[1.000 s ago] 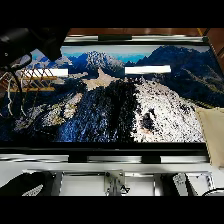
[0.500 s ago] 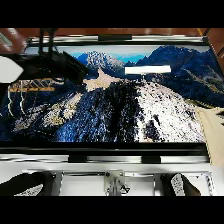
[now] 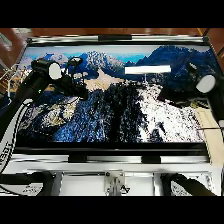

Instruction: Fold the shirts.

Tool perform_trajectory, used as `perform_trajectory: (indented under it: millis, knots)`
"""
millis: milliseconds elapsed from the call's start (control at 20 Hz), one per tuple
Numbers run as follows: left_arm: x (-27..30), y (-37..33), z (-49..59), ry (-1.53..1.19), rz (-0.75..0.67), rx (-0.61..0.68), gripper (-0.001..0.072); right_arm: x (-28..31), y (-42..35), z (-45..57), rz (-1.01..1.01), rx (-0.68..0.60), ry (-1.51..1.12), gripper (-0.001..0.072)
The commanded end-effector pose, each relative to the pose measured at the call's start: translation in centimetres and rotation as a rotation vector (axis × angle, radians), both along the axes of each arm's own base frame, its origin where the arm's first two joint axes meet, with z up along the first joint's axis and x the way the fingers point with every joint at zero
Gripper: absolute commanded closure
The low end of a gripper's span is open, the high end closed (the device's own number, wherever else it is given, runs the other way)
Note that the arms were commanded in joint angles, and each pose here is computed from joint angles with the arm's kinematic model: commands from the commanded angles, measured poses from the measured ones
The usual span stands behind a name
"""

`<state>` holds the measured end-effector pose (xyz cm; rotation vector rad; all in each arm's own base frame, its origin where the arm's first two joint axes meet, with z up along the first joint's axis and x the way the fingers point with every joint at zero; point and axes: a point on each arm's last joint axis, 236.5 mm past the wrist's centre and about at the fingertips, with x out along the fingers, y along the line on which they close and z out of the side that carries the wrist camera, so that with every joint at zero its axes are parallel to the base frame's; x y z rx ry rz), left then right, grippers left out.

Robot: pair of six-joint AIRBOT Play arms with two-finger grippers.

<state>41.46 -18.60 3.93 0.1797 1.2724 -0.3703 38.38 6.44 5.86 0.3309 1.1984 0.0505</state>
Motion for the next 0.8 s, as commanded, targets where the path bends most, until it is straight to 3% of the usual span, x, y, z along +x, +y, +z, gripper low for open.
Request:
perform_trajectory:
  millis: [0, 750]
  knots:
    - [0.79, 2.33, -1.06, -0.003, 0.042, 0.095, -0.0002, 2.38, 3.26, 0.1, 0.076, -0.014, -0.029, 0.0044]
    - [0.84, 2.45, -1.08, -0.004, 0.041, 0.098, -0.0001, 2.47, 3.43, 0.35, 0.075, -0.005, -0.038, 0.0044]
